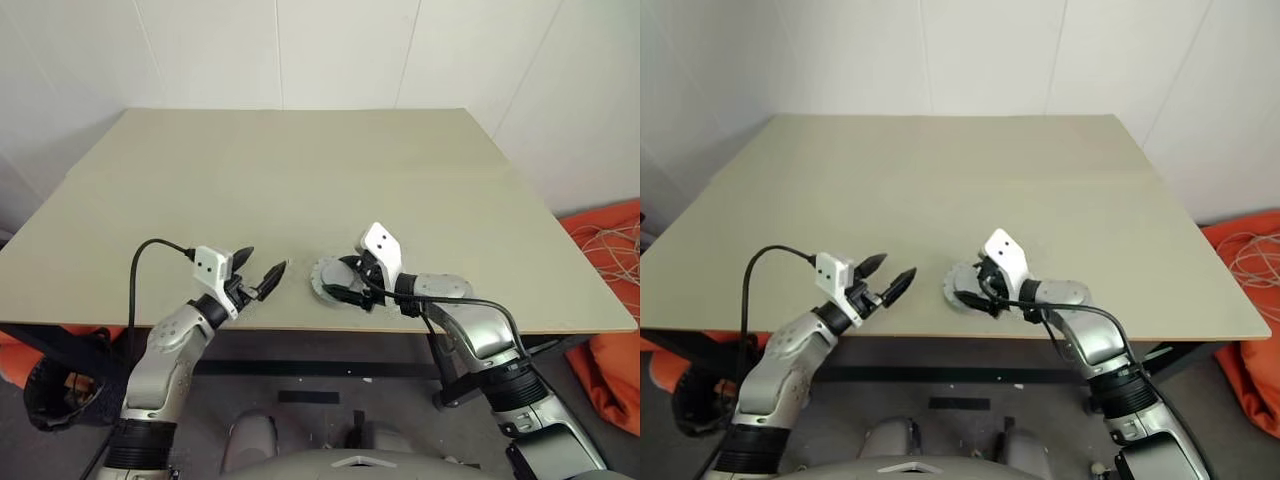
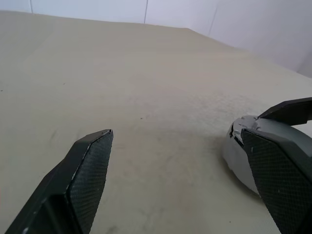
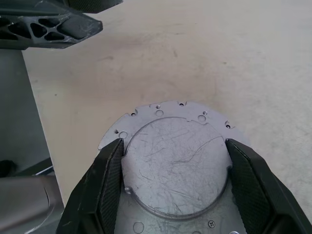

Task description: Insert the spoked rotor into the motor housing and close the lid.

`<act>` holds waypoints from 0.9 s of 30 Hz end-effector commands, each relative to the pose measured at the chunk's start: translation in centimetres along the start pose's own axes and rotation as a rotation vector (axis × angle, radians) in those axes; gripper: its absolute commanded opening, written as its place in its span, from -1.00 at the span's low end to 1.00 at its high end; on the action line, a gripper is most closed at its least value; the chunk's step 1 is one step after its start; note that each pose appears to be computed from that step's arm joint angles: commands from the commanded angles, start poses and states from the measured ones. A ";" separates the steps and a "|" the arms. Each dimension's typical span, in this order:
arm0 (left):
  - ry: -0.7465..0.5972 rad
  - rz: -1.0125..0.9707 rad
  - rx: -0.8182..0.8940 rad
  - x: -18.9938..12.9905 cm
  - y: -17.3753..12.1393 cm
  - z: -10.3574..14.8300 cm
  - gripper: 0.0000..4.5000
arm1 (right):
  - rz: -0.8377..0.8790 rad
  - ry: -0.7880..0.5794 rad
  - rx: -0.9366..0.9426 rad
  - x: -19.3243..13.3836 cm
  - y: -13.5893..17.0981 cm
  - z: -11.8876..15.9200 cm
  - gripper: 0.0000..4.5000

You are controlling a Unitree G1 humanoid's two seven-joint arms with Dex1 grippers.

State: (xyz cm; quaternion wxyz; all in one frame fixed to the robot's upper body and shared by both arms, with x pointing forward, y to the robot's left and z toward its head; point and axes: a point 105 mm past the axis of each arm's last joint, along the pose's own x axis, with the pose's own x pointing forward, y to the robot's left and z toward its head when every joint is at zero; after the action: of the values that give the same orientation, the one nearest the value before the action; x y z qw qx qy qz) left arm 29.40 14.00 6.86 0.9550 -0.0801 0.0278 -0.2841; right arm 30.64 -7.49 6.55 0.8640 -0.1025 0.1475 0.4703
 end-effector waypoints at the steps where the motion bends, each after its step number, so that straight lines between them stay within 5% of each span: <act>1: -0.047 -0.017 0.021 -0.3 -0.3 0.8 1.00 | -0.047 0.013 0.007 -0.4 -0.9 -0.3 0.42; 27: -0.046 -0.018 0.019 -0.3 -0.3 -0.7 1.00 | 0.014 0.102 -0.018 -0.7 -0.3 -1.3 0.42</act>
State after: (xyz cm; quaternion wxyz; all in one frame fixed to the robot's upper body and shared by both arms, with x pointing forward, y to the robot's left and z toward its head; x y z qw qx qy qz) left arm 28.70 14.04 4.84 0.9541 -0.0880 0.0318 -0.2846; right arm 30.44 -7.96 6.53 0.8513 -0.1203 0.1651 0.4832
